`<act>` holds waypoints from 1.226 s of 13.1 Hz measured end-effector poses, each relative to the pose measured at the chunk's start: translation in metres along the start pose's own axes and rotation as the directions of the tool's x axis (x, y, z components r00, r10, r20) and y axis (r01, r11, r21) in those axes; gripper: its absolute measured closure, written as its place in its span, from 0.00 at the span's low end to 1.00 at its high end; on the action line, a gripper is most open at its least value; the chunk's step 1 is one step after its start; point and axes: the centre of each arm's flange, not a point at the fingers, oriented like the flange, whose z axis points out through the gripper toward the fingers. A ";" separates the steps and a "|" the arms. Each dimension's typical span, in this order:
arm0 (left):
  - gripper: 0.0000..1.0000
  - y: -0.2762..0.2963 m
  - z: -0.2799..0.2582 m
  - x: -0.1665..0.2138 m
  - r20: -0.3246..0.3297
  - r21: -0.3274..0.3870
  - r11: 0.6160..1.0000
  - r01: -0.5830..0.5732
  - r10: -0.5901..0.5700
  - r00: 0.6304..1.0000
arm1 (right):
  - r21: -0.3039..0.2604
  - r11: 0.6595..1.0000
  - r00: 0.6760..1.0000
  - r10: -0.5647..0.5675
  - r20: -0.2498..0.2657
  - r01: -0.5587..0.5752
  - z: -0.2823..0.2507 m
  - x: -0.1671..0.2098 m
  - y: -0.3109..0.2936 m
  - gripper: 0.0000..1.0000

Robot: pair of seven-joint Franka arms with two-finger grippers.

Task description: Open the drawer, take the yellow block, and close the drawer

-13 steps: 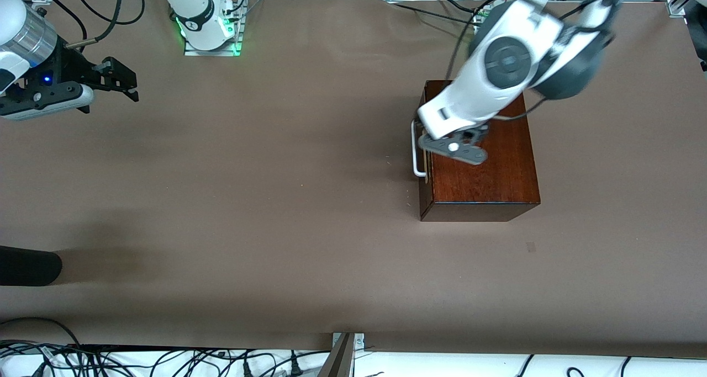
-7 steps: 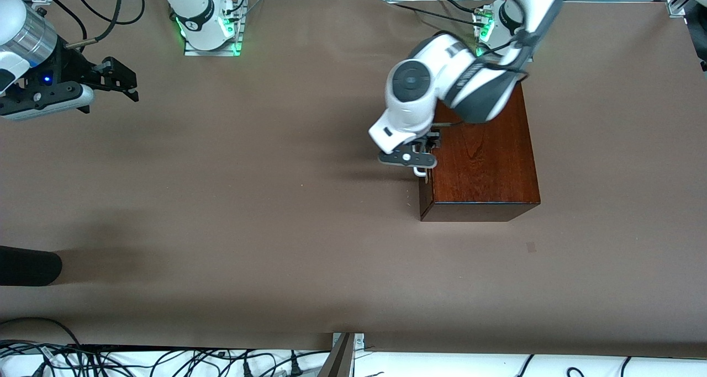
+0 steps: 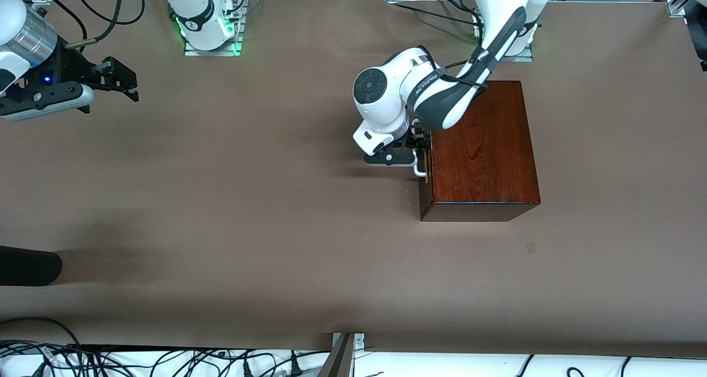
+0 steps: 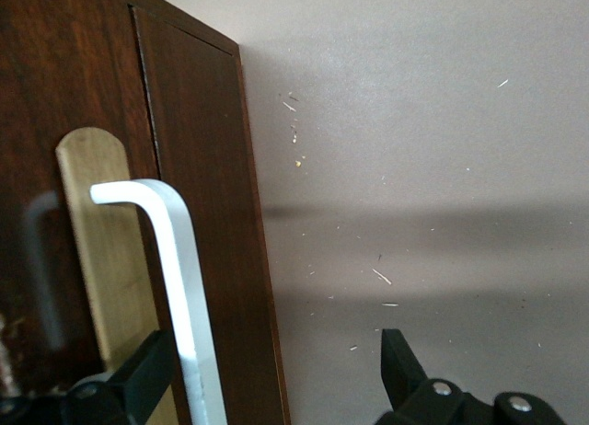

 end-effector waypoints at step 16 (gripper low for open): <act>0.00 0.052 -0.006 0.007 -0.058 -0.088 0.994 0.072 -0.077 0.995 | 0.000 1.000 1.000 0.000 0.000 0.000 0.000 0.000 0.000 0.00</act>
